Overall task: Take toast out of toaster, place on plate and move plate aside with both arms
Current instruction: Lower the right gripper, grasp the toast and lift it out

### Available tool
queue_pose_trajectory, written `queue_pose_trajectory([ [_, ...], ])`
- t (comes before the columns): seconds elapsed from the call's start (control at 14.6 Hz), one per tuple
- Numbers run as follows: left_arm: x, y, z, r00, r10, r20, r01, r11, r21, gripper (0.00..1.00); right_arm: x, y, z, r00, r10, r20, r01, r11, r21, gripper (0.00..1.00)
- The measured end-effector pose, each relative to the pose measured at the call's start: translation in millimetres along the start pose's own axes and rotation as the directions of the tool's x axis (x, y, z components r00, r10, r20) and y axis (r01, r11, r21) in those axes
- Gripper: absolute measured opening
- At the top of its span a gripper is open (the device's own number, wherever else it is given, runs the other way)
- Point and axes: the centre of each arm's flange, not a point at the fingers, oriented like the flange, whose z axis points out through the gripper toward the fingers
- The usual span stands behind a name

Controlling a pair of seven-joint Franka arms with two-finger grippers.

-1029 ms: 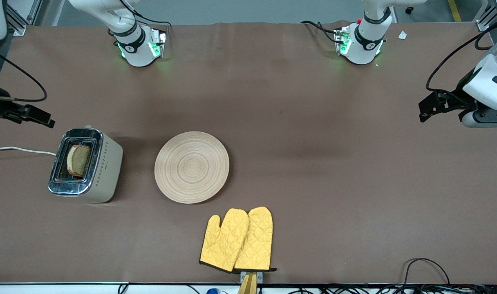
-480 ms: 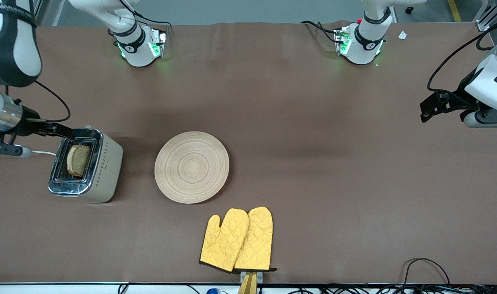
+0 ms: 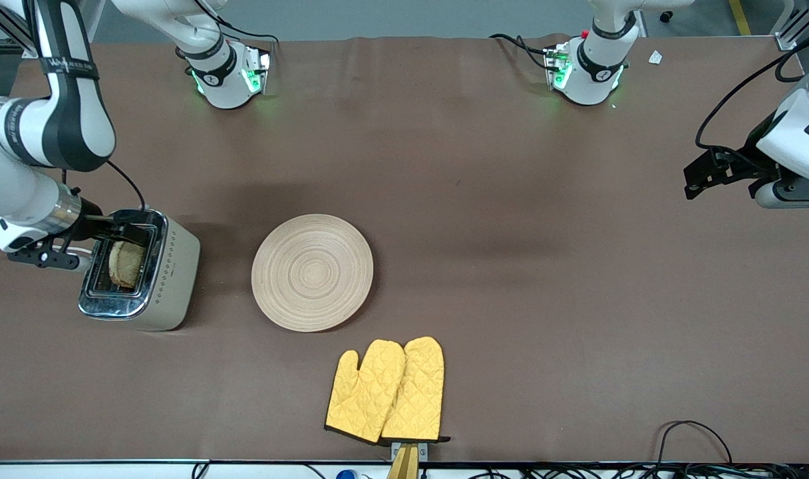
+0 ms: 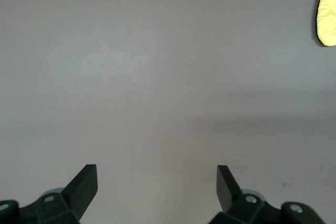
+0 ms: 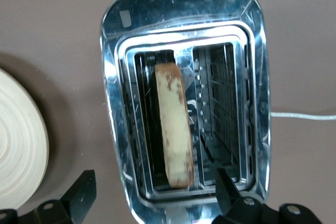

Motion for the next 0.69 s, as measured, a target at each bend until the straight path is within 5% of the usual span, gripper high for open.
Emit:
queue_pose_trajectory([
  [0.21, 0, 0, 0, 1.0, 0.0, 0.0, 0.0, 1.0, 0.0, 1.0, 4, 0, 12, 0.999, -0.044, -0.001, 0.044, 0.999, -0.005, 0.89],
  [0.69, 0, 0, 0, 1.0, 0.0, 0.0, 0.0, 1.0, 0.0, 1.0, 14, 7, -1, 0.996, -0.079, -0.031, 0.079, 0.997, -0.008, 0.14],
])
